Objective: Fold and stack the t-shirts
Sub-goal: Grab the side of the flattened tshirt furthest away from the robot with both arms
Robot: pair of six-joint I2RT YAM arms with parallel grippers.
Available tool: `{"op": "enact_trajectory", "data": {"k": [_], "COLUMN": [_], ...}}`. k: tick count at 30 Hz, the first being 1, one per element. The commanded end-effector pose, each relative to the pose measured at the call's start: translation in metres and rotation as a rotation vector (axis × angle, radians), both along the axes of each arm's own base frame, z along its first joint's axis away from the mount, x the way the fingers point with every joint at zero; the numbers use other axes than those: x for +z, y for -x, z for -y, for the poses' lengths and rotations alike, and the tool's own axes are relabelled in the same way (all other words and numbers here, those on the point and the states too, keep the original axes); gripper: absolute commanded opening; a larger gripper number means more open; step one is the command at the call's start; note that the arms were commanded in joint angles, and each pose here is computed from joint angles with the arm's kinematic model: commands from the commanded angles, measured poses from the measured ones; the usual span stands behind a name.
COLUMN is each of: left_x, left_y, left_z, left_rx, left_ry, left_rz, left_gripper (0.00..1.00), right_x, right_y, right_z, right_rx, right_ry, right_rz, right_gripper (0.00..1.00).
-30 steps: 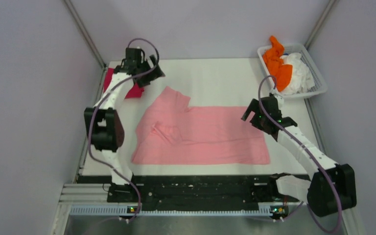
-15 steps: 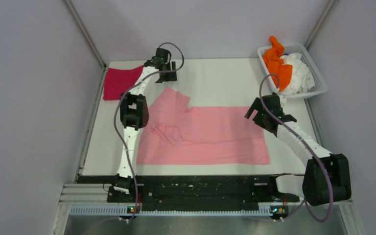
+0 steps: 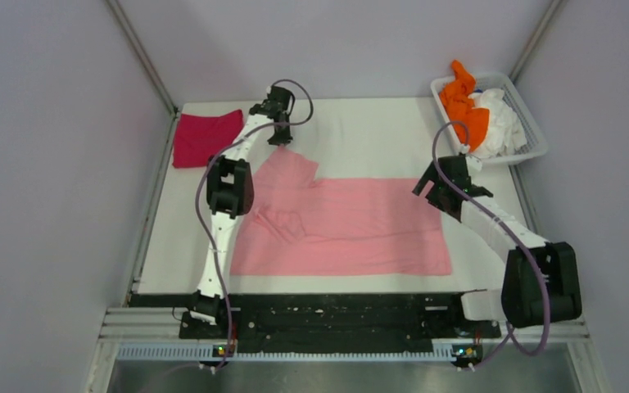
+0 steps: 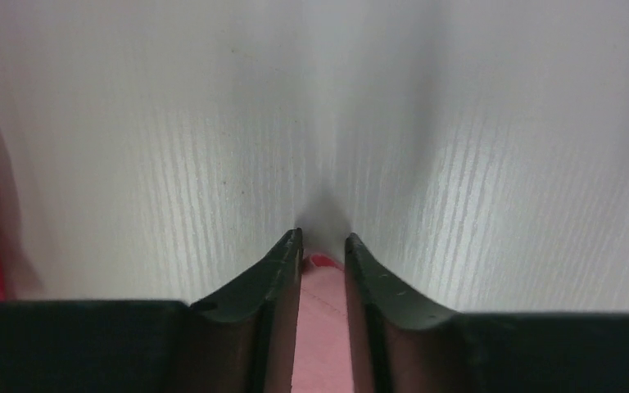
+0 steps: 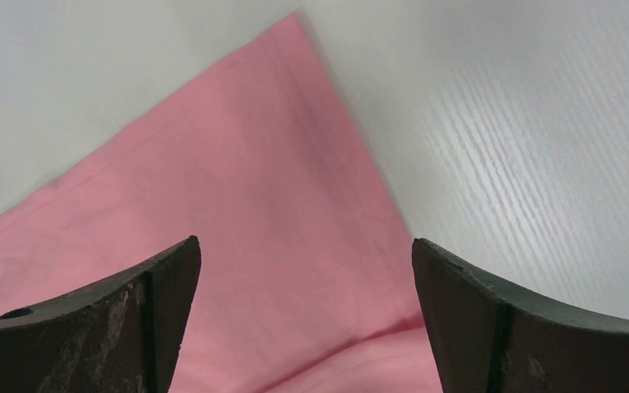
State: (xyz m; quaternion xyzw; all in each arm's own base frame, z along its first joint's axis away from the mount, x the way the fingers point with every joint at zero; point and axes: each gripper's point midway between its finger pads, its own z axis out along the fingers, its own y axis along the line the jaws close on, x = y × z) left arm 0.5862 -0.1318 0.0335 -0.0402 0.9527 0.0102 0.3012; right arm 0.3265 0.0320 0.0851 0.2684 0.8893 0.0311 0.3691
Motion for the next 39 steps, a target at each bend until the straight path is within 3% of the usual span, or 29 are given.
{"op": "enact_trajectory", "data": {"k": [1,2,6,13,18,28,34,39], "left_x": [-0.027,-0.027,-0.007,0.069,0.097,0.089,0.093,0.098], "left_y": [0.029,0.033,0.033,0.032,0.043,0.062,0.081,0.099], "left_z": [0.000,0.002,0.007,0.010,0.014,0.021,0.018,0.017], "left_rx": [-0.021,-0.029,-0.051,-0.049,-0.057,-0.076,-0.066,-0.062], "left_ry": [-0.012,-0.006,0.006,0.039,0.057,0.092,0.108,0.136], "left_rz": [-0.133,-0.142,-0.110,0.056,0.104,0.060,0.032,0.045], "left_gripper": [0.18,0.01,0.00,0.00,0.00,0.00,0.00,0.00], "right_x": [0.006,0.001,-0.013,-0.046,-0.074,-0.067,-0.061,-0.062], "right_y": [-0.041,-0.050,-0.090,-0.128,-0.131,-0.111,-0.099,-0.091], "right_z": [0.019,0.020,0.021,0.030,0.022,0.020,0.023,0.023], "right_rx": [-0.087,-0.087,-0.068,-0.103,-0.094,-0.062,-0.055,-0.055], "right_ry": [0.066,0.080,0.135,0.186,0.134,0.122,0.136,0.131], "right_rz": [0.033,0.015,-0.024,-0.077,-0.134,-0.123,-0.133,-0.144], "right_gripper": [0.99,0.98,0.93,0.89,0.79,0.51,0.46,0.36]}}
